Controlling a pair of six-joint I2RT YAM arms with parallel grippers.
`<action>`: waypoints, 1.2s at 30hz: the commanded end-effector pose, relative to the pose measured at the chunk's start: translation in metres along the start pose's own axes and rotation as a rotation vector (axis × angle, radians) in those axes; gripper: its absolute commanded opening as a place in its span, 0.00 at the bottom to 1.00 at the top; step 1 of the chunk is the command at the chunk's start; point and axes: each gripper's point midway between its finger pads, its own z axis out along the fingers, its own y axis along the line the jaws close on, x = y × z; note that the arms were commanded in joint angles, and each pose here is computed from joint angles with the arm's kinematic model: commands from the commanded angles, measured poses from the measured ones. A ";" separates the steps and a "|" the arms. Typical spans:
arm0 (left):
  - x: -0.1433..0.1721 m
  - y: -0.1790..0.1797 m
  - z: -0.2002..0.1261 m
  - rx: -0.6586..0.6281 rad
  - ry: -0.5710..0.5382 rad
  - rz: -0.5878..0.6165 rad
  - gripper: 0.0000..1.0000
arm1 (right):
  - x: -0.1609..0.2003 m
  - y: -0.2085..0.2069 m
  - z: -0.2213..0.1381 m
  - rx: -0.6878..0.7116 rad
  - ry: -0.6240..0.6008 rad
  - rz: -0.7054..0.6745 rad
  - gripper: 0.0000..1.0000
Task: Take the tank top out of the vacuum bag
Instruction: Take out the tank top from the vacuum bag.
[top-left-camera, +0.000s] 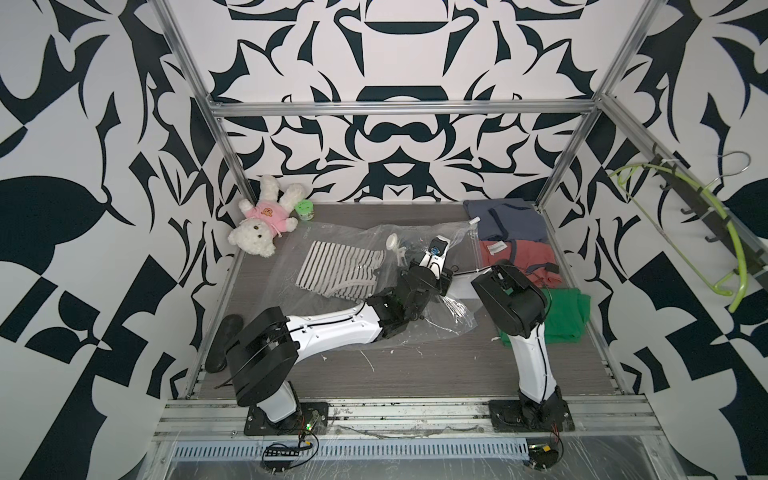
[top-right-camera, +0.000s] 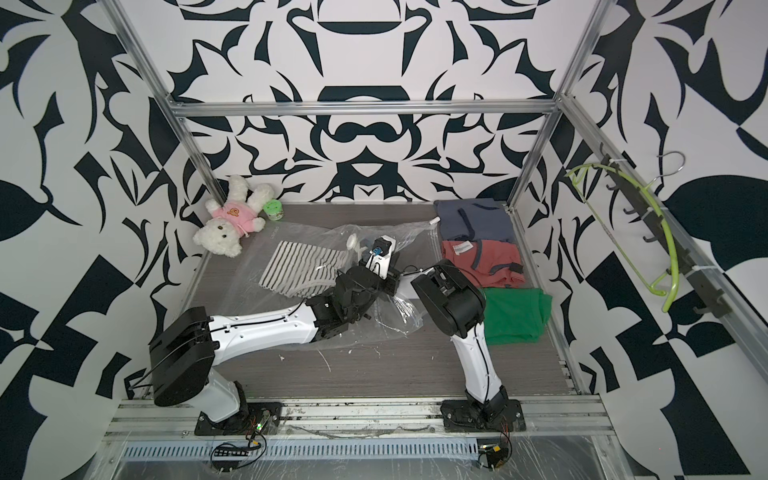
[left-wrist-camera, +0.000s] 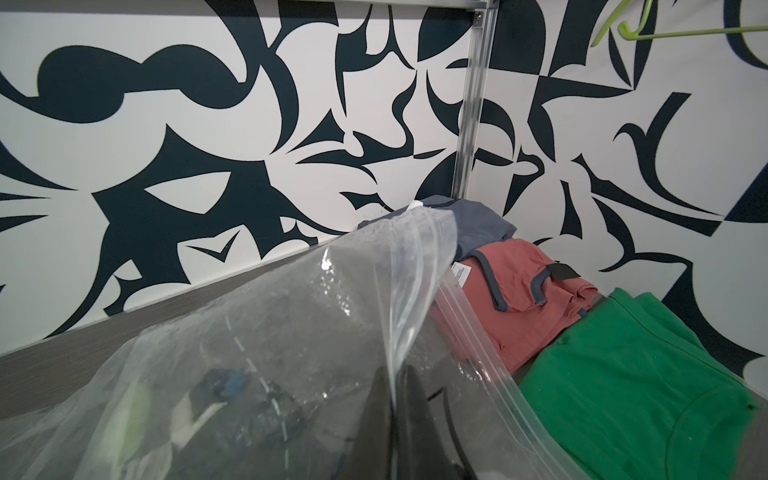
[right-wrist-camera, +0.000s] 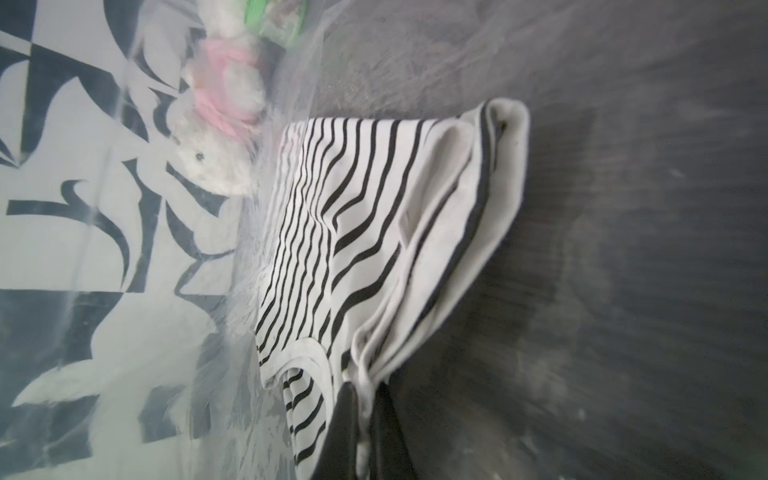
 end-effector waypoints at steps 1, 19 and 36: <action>0.020 0.011 0.002 -0.034 0.048 0.019 0.00 | -0.016 0.036 -0.016 -0.054 -0.052 -0.056 0.00; 0.025 0.018 -0.002 -0.060 0.046 0.021 0.00 | -0.017 0.017 -0.048 -0.010 -0.085 0.030 0.00; 0.015 0.027 -0.007 -0.083 0.009 0.002 0.00 | -0.006 -0.024 -0.067 0.094 -0.075 0.047 0.00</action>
